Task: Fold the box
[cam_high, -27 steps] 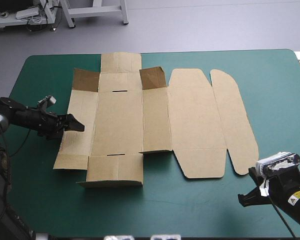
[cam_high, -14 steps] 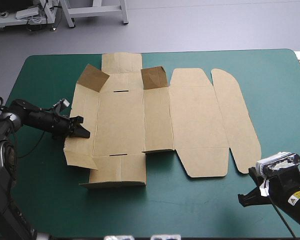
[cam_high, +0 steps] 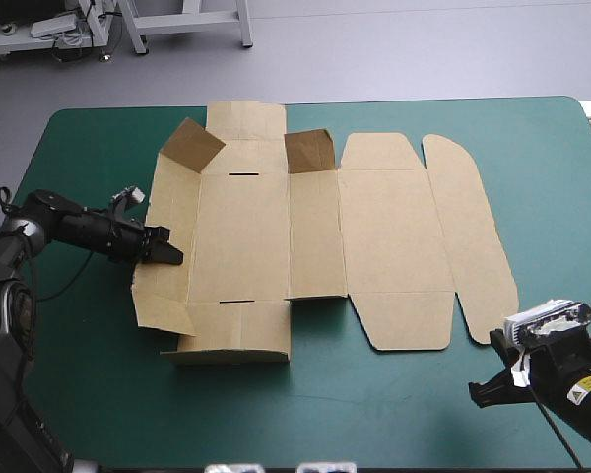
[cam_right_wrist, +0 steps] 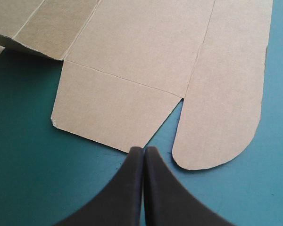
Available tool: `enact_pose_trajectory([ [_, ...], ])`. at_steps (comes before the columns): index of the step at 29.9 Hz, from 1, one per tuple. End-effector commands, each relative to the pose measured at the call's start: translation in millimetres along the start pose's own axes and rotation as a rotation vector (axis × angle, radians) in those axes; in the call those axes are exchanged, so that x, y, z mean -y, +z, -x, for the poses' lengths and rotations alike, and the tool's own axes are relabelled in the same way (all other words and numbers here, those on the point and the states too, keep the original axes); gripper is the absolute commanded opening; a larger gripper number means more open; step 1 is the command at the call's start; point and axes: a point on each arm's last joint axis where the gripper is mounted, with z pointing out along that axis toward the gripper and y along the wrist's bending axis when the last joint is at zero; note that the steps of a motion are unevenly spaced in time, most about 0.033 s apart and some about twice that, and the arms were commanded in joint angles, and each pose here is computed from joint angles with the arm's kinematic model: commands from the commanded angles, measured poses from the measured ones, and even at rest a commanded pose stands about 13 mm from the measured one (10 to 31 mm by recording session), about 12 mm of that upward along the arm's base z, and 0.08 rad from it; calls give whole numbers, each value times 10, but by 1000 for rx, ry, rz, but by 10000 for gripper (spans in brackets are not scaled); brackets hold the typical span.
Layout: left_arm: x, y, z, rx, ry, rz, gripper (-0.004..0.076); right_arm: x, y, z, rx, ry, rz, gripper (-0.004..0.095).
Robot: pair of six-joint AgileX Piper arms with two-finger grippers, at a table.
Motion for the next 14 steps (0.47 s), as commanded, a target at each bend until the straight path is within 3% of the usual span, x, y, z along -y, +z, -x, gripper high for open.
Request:
enact_pose_trajectory([
  [1, 625, -379, 146, 49, 201, -4, -8, 7, -40, 113, 74, -1, -8, -13],
  [9, 1738, -953, 444, 166, 653, 279, -8, 8, -40, 115, 76, -1, -9, -13],
  [14, 2370, -1055, 505, 210, 924, 414, -8, 3, -40, 119, 81, 18, -3, -13],
])
